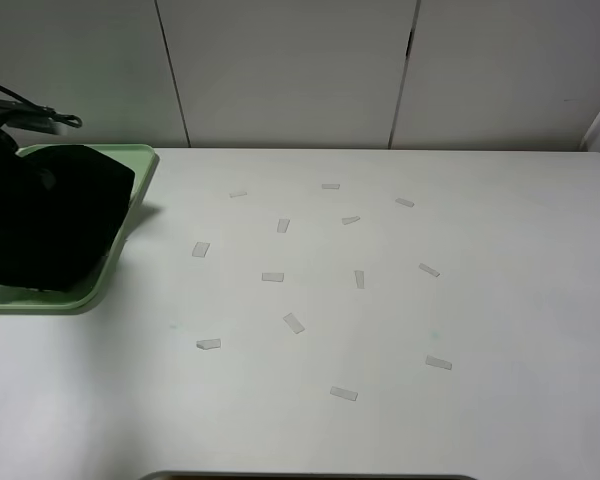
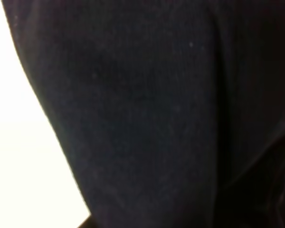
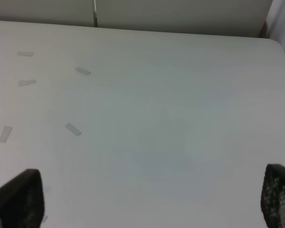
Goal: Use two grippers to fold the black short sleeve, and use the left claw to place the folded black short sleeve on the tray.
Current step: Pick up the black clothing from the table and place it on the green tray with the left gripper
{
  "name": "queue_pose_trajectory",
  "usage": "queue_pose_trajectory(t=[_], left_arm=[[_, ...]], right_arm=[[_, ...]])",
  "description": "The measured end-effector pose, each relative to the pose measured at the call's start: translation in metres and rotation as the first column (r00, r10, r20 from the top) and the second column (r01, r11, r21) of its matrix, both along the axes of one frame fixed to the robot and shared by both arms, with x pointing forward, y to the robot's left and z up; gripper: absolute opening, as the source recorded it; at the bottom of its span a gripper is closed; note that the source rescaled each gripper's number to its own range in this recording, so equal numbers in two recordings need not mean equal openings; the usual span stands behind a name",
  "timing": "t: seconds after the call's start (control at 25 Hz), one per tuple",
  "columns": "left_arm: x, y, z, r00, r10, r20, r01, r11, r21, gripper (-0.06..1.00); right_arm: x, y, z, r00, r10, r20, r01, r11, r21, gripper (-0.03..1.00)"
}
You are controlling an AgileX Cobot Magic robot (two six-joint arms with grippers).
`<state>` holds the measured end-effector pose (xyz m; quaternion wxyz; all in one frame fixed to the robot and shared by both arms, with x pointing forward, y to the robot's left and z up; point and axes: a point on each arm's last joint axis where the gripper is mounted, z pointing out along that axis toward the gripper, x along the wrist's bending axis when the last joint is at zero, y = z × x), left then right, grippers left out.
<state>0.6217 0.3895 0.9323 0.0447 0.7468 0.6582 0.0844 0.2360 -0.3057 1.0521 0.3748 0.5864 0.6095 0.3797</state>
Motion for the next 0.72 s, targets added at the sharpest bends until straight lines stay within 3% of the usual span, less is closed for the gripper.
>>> queue_pose_trajectory(t=[0.28, 0.32, 0.44, 0.52, 0.72], left_arm=[[-0.002, 0.015, 0.0, 0.999, 0.034, 0.014, -0.034, 0.999, 0.006, 0.2], [-0.002, 0.015, 0.0, 0.999, 0.034, 0.016, -0.034, 0.999, 0.007, 0.27], [-0.002, 0.015, 0.0, 0.999, 0.037, 0.02, -0.037, 0.999, 0.008, 0.68], [-0.001, 0.016, 0.006, 0.999, 0.042, 0.022, -0.043, 0.999, 0.013, 0.88], [0.009, 0.015, 0.053, 0.998, 0.05, 0.045, -0.051, 0.999, 0.011, 0.98]], right_arm=[[0.0, 0.0, 0.0, 1.0, 0.0, 0.0, 0.0, 1.0, 0.0, 1.0], [0.0, 0.0, 0.0, 1.0, 0.0, 0.0, 0.0, 1.0, 0.0, 1.0], [0.0, 0.0, 0.0, 1.0, 0.0, 0.0, 0.0, 1.0, 0.0, 1.0], [0.0, 0.0, 0.0, 1.0, 0.0, 0.0, 0.0, 1.0, 0.0, 1.0], [0.0, 0.0, 0.0, 1.0, 0.0, 0.0, 0.0, 1.0, 0.0, 1.0]])
